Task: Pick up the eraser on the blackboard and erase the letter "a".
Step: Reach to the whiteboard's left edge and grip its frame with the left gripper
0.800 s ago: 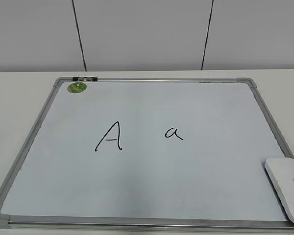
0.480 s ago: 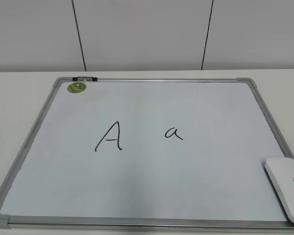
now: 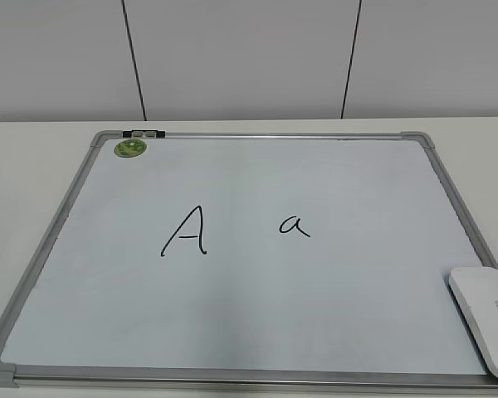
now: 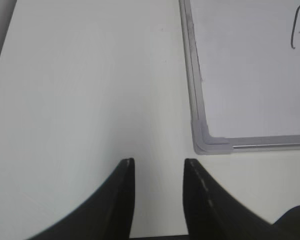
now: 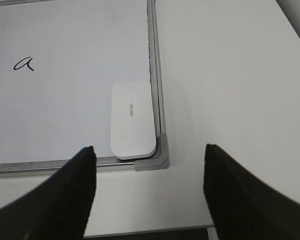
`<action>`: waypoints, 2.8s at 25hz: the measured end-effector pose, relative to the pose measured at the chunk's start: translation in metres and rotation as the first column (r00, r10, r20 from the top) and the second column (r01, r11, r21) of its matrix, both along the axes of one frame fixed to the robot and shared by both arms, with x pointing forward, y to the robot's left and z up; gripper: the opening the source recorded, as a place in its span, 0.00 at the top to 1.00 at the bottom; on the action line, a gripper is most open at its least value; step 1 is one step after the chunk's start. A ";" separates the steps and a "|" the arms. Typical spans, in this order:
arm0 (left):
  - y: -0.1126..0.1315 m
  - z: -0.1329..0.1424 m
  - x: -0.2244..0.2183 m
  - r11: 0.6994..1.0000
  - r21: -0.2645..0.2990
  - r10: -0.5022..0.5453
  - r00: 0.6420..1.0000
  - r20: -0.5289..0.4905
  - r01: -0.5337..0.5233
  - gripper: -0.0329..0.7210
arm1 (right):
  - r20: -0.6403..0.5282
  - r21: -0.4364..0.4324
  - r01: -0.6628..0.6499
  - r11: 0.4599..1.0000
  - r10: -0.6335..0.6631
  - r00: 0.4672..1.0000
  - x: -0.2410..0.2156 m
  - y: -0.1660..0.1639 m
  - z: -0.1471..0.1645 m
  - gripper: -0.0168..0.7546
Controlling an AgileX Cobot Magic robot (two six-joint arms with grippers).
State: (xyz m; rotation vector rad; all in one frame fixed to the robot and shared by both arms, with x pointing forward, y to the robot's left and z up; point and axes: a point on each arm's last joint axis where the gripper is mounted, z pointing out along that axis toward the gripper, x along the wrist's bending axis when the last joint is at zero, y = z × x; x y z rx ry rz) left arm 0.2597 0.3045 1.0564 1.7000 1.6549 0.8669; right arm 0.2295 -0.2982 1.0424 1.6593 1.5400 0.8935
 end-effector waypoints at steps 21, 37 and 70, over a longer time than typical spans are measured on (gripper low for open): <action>-0.012 0.009 0.221 0.997 -0.071 -0.025 0.897 -0.441 -0.007 0.64 | 0.000 0.000 0.000 1.000 0.000 1.000 0.000 0.000 0.000 0.33; -0.042 -0.064 0.346 0.994 -0.106 -0.086 0.755 -0.650 0.022 0.64 | 0.000 0.000 0.000 1.000 0.000 1.000 0.000 0.000 0.000 0.33; -0.041 -0.142 0.395 0.999 -0.036 -0.017 0.658 -0.752 -0.016 0.63 | 0.000 0.000 0.000 1.000 0.000 1.000 0.000 0.000 0.000 0.33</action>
